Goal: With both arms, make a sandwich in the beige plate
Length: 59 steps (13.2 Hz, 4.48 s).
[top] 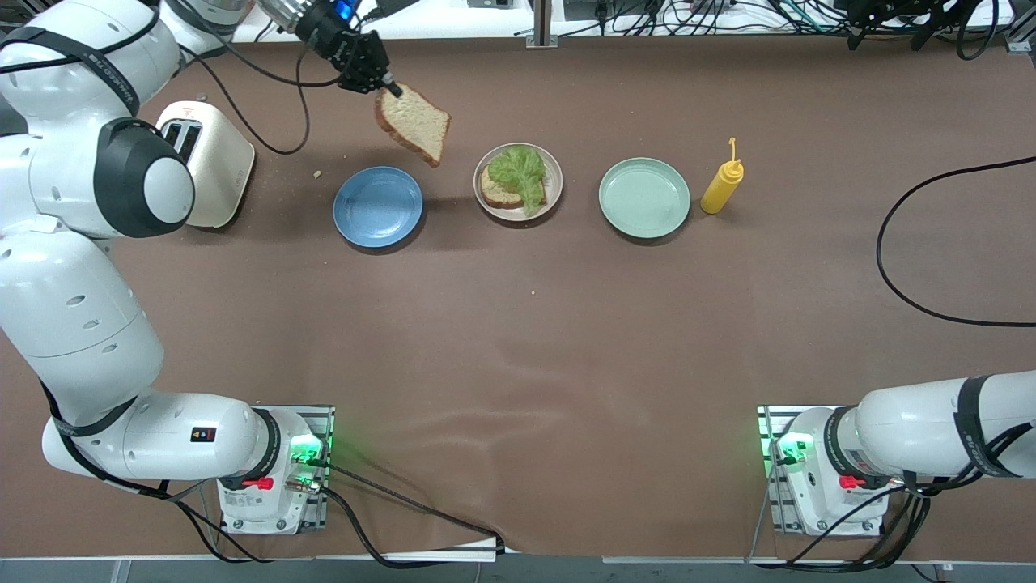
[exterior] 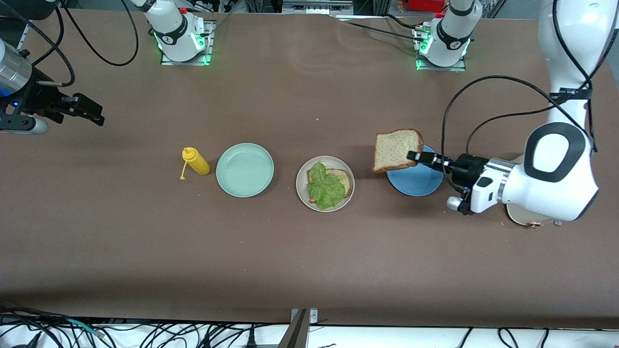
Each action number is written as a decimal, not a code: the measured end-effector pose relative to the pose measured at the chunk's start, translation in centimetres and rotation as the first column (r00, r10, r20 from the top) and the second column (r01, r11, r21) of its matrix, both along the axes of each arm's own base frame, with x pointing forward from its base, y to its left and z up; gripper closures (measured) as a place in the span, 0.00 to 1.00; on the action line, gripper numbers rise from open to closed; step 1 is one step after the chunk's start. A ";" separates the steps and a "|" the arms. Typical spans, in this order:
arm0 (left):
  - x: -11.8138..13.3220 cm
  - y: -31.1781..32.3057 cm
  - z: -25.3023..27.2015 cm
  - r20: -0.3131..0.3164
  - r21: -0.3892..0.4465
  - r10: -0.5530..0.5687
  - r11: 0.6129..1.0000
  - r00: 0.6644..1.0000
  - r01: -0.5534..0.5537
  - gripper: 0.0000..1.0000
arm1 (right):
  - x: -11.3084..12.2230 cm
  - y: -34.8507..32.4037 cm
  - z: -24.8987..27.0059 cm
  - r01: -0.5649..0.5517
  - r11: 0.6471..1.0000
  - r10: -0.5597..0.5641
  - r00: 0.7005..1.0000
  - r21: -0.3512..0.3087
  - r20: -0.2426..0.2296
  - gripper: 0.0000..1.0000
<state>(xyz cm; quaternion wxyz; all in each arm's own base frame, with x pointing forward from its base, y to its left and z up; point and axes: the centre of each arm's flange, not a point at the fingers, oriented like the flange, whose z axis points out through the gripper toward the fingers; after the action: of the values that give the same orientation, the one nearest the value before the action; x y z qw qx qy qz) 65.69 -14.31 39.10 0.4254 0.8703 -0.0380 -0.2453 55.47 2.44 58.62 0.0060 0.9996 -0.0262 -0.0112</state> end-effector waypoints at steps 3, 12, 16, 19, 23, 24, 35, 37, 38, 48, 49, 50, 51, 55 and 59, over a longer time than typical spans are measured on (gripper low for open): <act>0.7 -2.3 -0.6 -0.056 -0.006 0.095 0.995 0.994 -0.096 0.91 | 0.0 -0.3 -0.1 0.006 1.000 -0.006 1.000 0.000 -0.005 0.00; 0.8 -11.5 -9.0 -0.018 -0.090 0.112 0.989 0.994 -0.113 0.91 | 0.0 -0.4 -0.2 0.007 1.000 -0.007 1.000 0.000 -0.006 0.00; 0.8 -14.0 -11.1 0.021 -0.076 0.151 0.986 0.988 -0.149 0.91 | 0.0 -0.4 -0.2 0.007 1.000 -0.007 1.000 0.000 -0.006 0.00; 0.4 -15.5 -13.2 0.026 -0.071 0.158 0.985 0.987 -0.155 0.91 | 0.0 -0.4 -0.2 0.007 1.000 -0.007 1.000 0.000 -0.006 0.00; 0.3 -15.9 -15.0 0.029 -0.060 0.161 0.985 0.986 -0.159 0.91 | 0.0 -0.4 -0.2 0.007 1.000 -0.007 1.000 0.002 -0.006 0.00; 0.2 -15.9 -15.5 0.030 -0.056 0.164 0.985 0.986 -0.162 0.91 | 0.0 -0.3 -0.2 0.008 1.000 -0.008 1.000 0.006 -0.007 0.00; 0.9 -12.6 -19.5 0.058 -0.014 0.200 0.980 0.978 -0.200 0.10 | -0.1 -0.3 -0.2 0.010 1.000 -0.010 1.000 0.014 -0.008 0.00; 1.2 -11.5 -19.5 0.068 -0.001 0.206 0.978 0.976 -0.206 0.00 | -0.1 -0.3 -0.2 0.010 1.000 -0.010 1.000 0.014 -0.008 0.00; 1.5 -10.6 -19.4 0.081 0.015 0.202 0.979 0.976 -0.204 0.00 | -0.1 -0.3 -0.2 0.010 1.000 -0.010 1.000 0.014 -0.008 0.00; 4.1 2.6 -9.7 0.264 0.459 0.011 0.878 0.964 -0.136 0.00 | -0.1 -0.3 -0.2 0.010 1.000 -0.010 1.000 0.014 -0.008 0.00; 4.0 4.0 -9.1 0.261 0.510 -0.017 0.852 0.965 -0.122 0.00 | -0.1 -0.3 -0.2 0.010 1.000 -0.010 1.000 0.014 -0.008 0.00; 3.9 5.1 -8.6 0.254 0.552 -0.044 0.827 0.966 -0.108 0.00 | -0.1 -0.3 -0.2 0.010 1.000 -0.010 1.000 0.014 -0.008 0.00; 3.8 6.1 -8.2 0.245 0.592 -0.067 0.801 0.967 -0.094 0.00 | -0.1 -0.3 -0.2 0.010 1.000 -0.009 1.000 0.014 -0.008 0.00; 2.7 8.7 -4.9 0.203 0.717 -0.157 0.696 0.967 -0.037 0.00 | -0.1 -0.3 -0.2 0.009 1.000 -0.009 1.000 0.014 -0.008 0.00; 1.5 11.2 -0.1 0.188 0.781 -0.177 0.624 0.966 -0.037 0.00 | -0.1 -0.3 -0.2 0.009 1.000 -0.009 1.000 0.014 -0.008 0.00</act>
<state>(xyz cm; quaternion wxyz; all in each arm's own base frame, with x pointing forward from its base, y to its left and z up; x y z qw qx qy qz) 67.18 -3.13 39.01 -0.0107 0.9894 -0.0147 -0.1440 55.41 2.16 58.44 -0.0008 0.9994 -0.0307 -0.0152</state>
